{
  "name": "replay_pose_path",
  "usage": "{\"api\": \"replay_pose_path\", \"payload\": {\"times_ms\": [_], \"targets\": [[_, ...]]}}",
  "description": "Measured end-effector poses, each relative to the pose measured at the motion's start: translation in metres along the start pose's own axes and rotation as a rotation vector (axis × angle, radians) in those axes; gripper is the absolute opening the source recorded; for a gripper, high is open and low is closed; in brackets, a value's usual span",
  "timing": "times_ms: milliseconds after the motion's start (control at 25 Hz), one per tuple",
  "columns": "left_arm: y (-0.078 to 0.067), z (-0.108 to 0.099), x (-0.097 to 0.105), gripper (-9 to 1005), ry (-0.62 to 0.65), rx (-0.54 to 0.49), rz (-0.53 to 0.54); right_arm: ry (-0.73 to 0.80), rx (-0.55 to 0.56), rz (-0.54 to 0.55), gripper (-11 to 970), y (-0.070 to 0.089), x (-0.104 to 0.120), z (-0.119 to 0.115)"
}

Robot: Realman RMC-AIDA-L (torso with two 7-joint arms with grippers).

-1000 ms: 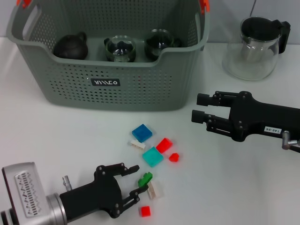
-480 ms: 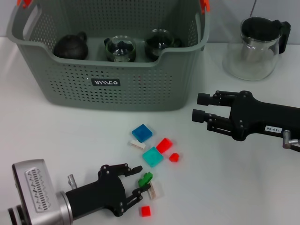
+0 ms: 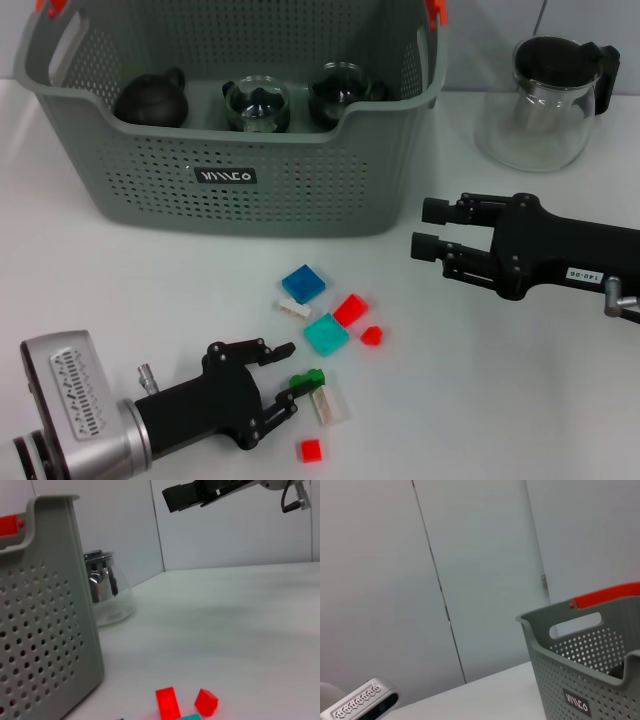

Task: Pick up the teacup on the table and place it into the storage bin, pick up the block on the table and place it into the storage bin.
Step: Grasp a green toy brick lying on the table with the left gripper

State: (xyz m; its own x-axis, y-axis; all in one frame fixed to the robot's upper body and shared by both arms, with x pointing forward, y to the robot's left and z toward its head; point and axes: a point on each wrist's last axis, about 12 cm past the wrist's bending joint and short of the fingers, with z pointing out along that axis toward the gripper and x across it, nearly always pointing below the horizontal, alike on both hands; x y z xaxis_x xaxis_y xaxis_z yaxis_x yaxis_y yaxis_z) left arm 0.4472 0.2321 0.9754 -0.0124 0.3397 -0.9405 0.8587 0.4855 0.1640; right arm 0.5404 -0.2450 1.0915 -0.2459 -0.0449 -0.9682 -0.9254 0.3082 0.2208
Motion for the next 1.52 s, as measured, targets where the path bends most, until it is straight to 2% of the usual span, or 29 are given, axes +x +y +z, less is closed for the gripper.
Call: {"api": "replay_pose_path", "payload": {"times_ms": [560, 1520], "targets": [[-0.0077, 0.0009, 0.0001, 336, -0.009, 0.031, -0.02, 0.002, 0.002, 0.003, 518, 0.0008, 0.0017, -0.0013], [-0.0045, 0.005, 0.002, 231, 0.025, 0.024, -0.076, 0.004, 0.003, 0.004, 517, 0.0009, 0.0023, -0.0016]]}}
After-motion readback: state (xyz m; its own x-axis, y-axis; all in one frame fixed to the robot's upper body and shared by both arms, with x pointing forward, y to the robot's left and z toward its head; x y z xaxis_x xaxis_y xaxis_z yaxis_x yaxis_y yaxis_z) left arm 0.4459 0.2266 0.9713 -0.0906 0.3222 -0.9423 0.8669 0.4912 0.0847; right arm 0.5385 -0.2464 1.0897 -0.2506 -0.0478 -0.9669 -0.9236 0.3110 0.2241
